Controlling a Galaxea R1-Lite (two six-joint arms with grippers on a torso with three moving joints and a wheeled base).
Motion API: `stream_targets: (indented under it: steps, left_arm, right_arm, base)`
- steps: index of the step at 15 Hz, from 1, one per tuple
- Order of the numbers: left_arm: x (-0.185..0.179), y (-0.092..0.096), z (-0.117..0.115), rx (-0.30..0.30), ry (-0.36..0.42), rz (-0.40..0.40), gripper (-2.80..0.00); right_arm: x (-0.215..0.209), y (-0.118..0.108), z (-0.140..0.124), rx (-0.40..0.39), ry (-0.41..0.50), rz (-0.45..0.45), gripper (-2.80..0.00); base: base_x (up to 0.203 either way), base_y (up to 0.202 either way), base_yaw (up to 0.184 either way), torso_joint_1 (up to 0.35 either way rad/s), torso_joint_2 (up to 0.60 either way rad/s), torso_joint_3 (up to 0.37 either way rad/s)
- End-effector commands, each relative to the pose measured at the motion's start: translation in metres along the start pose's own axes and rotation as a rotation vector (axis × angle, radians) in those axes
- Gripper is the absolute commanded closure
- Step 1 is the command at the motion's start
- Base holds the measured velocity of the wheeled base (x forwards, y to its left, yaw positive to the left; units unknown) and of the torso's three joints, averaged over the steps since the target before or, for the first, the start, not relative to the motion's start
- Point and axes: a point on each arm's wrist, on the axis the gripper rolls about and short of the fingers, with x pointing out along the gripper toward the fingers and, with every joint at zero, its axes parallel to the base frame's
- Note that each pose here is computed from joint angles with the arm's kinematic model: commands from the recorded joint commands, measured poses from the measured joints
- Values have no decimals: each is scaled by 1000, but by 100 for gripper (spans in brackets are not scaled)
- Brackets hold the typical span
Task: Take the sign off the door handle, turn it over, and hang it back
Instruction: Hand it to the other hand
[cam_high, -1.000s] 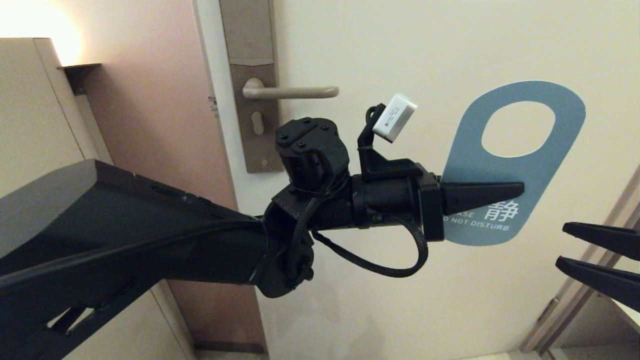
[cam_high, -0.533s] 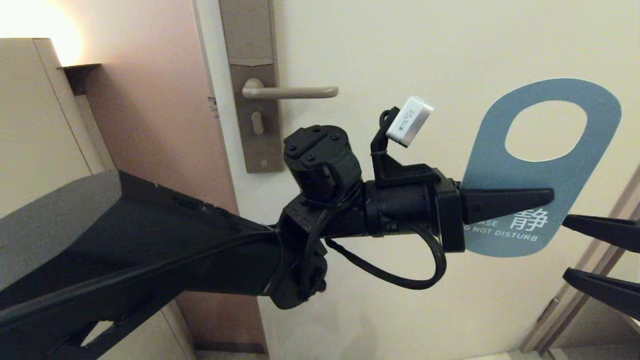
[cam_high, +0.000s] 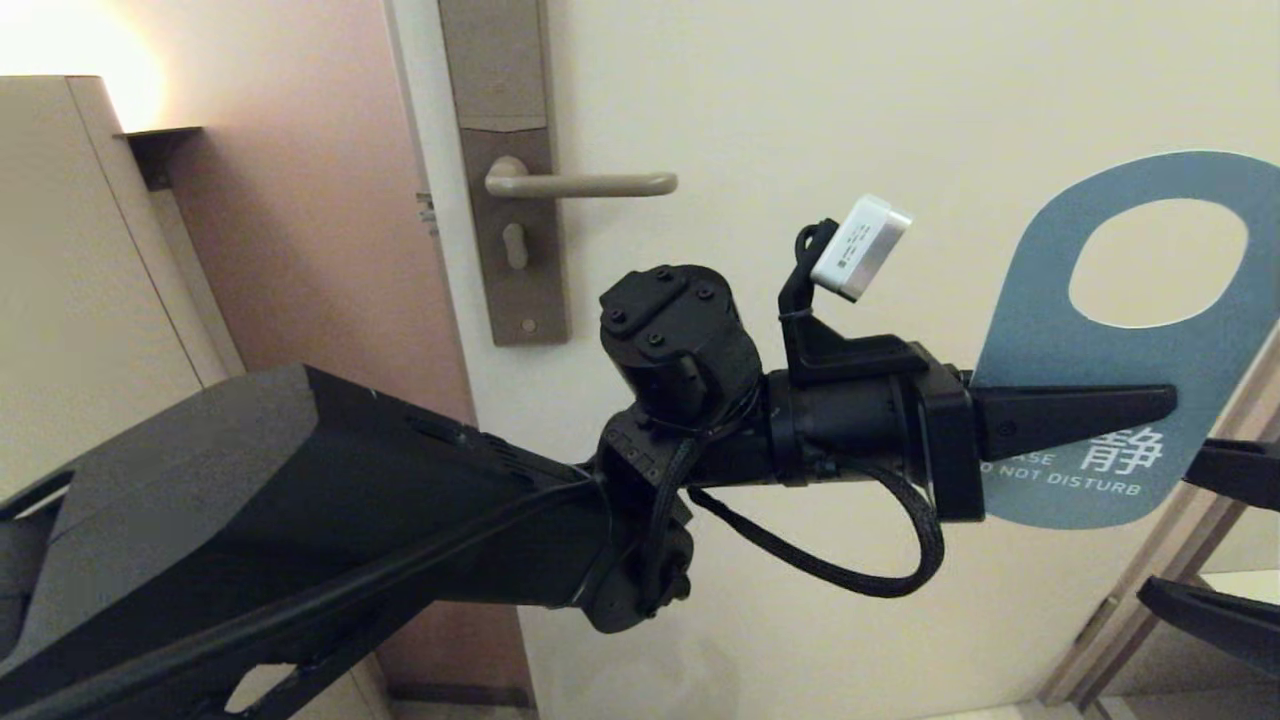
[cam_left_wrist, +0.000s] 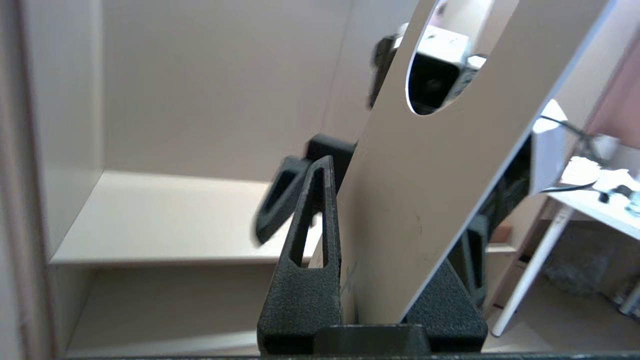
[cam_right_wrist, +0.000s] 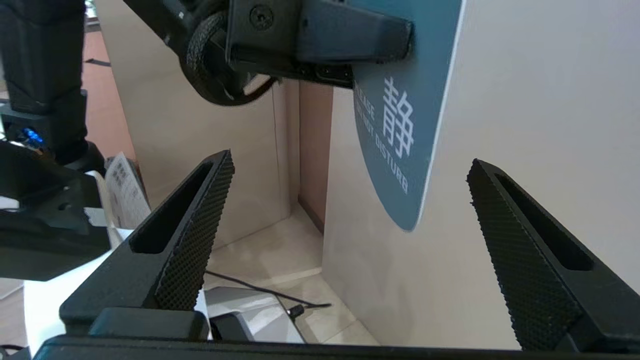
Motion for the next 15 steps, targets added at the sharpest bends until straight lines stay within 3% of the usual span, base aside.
stream_targets:
  steps: [1, 7, 15]
  left_arm:
    - [1, 1, -5, -5, -8, -18, 0]
    - [13, -6, -13, -23, -10, -55, 0]
    - [18, -2, -20, -9, -63, -22, 0]
  right_arm:
    - [-3, 4, 1, -14, -13, 8, -280]
    - [-7, 14, 3, -41, -34, 55, -280]
    - [-11, 18, -13, -21, -11, 55, -280]
  base:
    - [0, 0, 0, 0, 0, 0]
    - [0, 0, 0, 0, 0, 0]
    - [0, 0, 0, 0, 0, 0]
